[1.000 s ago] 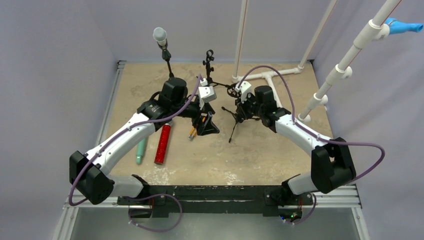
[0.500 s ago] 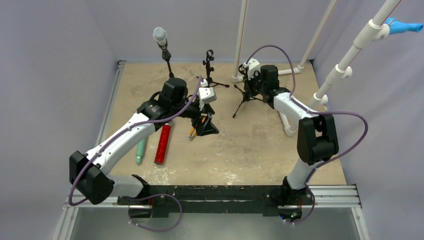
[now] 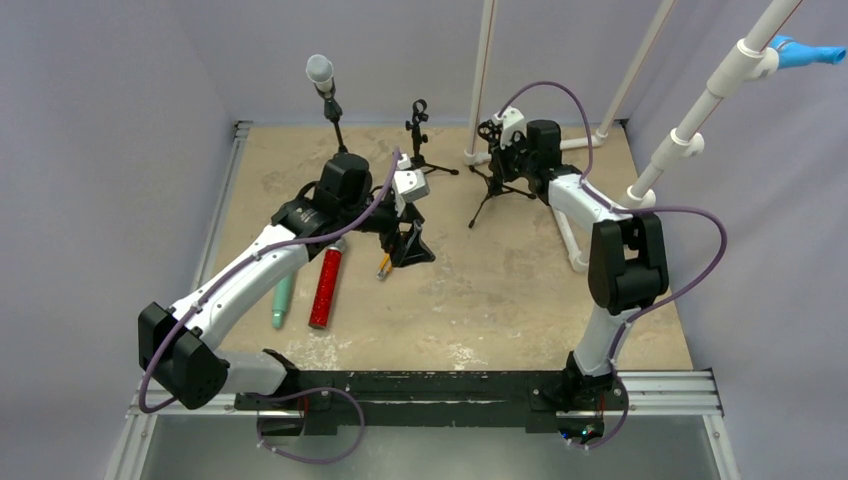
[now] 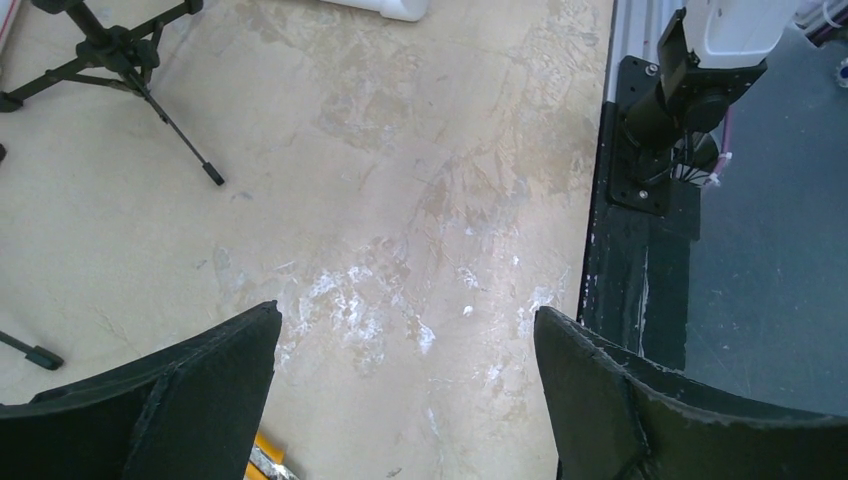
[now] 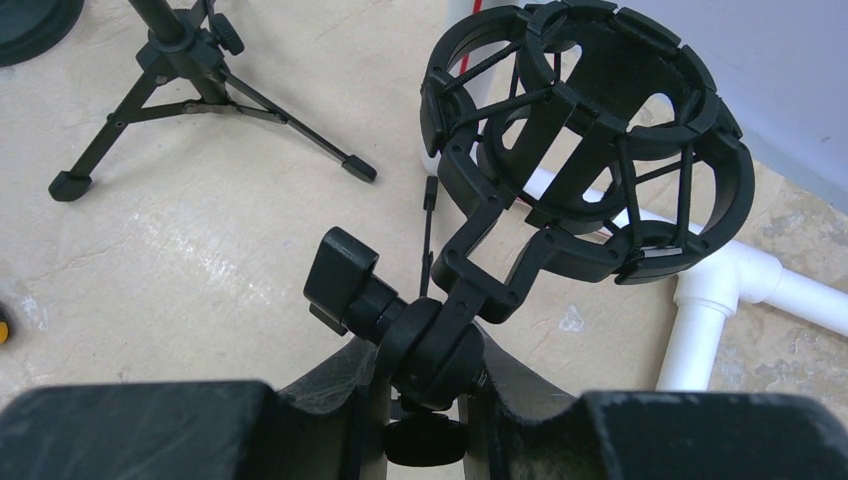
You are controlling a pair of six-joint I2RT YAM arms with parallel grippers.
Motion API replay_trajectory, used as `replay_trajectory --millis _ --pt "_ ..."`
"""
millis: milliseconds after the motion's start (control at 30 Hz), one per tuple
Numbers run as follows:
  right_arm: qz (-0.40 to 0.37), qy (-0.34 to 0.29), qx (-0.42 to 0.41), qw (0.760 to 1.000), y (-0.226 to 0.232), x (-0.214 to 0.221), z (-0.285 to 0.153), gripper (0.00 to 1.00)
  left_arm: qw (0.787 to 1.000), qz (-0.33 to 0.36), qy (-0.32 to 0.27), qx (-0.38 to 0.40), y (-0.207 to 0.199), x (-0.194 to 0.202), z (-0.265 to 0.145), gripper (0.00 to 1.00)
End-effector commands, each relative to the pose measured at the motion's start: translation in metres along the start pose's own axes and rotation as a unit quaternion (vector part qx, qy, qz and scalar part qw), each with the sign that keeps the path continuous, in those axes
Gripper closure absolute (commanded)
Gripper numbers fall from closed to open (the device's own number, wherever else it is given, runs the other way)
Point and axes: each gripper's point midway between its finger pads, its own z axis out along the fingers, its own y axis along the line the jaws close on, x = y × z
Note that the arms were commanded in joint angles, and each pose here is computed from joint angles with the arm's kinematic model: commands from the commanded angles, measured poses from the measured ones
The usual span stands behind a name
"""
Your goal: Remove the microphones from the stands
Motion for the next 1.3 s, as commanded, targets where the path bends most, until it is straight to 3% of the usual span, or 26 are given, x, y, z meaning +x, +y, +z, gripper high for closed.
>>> replay_trajectory --millis 0,100,400,667,900,1067,1267 --pt "-0.022 -0.046 0.001 0.999 -0.005 -0.028 0.004 0.92 0.999 0.024 -0.035 -0.034 0.006 -0.029 -0.017 0.06" --pt "-0.023 -0.047 -0.002 0.999 -0.002 -0.026 0.0 1.0 0.998 0.021 -0.037 -0.044 0.009 -0.028 -0.02 0.05" --pt "-0.028 -0.043 0.008 0.999 -0.002 -0.02 -0.015 1.0 0.997 0.012 -0.038 -0.065 0.017 -0.025 -0.027 0.05" --pt "-0.028 -0.039 0.028 0.998 -0.01 -0.013 -0.022 1.0 0.99 0.013 -0.045 -0.134 0.039 -0.03 -0.042 0.01" --pt "-0.021 -0.018 0.024 0.999 -0.011 -0.008 -0.015 0.63 0.977 -0.009 -0.064 -0.202 0.067 -0.037 -0.065 0.0" --pt "-0.017 -0.023 0.03 0.999 -0.014 -0.017 -0.018 0.45 0.964 -0.013 -0.074 -0.255 0.082 -0.038 -0.086 0.0" --pt "-0.006 -0.02 0.024 0.999 -0.01 -0.027 -0.032 0.36 0.938 -0.014 -0.097 -0.332 0.093 -0.034 -0.112 0.0"
